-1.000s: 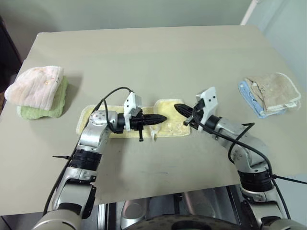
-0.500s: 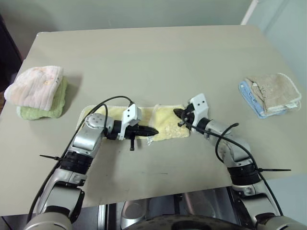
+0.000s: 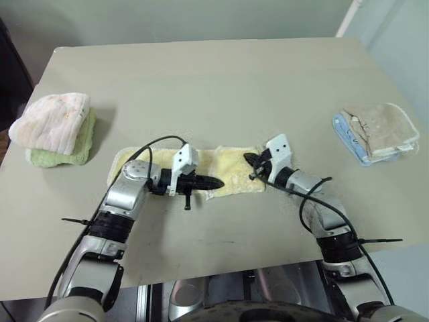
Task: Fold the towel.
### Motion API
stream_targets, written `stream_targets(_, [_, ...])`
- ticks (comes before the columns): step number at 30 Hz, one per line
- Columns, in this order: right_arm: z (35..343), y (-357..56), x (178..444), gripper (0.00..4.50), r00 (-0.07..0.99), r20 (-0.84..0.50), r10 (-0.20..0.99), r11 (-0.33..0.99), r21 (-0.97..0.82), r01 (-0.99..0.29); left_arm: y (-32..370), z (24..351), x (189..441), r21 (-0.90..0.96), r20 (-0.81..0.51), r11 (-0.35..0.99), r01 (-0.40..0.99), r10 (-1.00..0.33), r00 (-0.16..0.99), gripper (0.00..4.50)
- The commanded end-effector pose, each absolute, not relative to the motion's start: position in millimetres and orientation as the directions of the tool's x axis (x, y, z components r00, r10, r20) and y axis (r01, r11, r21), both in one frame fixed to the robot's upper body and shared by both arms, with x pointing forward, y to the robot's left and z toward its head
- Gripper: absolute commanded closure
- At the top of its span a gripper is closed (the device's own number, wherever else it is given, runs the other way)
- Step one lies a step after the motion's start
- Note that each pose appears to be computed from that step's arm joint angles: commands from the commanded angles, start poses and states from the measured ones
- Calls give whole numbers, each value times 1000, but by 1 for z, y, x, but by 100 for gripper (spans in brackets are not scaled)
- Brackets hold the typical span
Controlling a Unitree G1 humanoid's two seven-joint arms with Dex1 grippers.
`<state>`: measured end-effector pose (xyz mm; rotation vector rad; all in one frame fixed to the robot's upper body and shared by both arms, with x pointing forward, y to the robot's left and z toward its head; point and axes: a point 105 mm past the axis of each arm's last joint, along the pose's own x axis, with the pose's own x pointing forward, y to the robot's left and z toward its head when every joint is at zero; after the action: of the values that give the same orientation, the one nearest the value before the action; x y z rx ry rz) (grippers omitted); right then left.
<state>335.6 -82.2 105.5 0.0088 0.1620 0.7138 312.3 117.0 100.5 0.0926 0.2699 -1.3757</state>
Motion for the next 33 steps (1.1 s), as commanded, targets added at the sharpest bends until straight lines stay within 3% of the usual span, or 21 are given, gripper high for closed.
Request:
stream_targets(1, [150, -89, 318, 450, 655, -25, 755, 654, 78, -752, 130, 143, 318, -108, -120, 202, 973, -975, 189, 411])
stream_targets(6, [166, -89, 291, 450, 488, -57, 871, 490, 34, -871, 161, 157, 323, -124, -116, 291, 949, -954, 277, 253])
stream_targets(9, [169, -86, 288, 391, 452, -60, 890, 455, 38, -890, 176, 168, 321, -148, -78, 328, 933, -944, 319, 146])
stream_targets(13, [168, -75, 283, 257, 391, -71, 918, 394, 37, -918, 208, 178, 314, -206, -47, 423, 883, -905, 423, 1])
stream_targets(20, [157, -59, 283, 4, 332, -110, 937, 337, 29, -941, 245, 181, 291, -321, -32, 509, 798, -849, 528, 0])
stream_targets(24, [151, -54, 282, 1, 292, -132, 947, 298, 28, -954, 258, 174, 268, -421, -41, 557, 716, -800, 598, 0])
stream_targets(27, [150, -53, 295, 1, 345, -133, 929, 349, 8, -937, 265, 172, 254, -464, -60, 601, 651, -755, 653, 0])
stream_targets(31, [149, -44, 289, 1, 276, -136, 952, 282, 25, -959, 284, 171, 251, -490, -75, 703, 516, -623, 779, 0])
stream_targets(33, [148, -39, 291, 1, 268, -144, 953, 273, 16, -962, 296, 167, 244, -566, -148, 729, 385, -550, 822, 0])
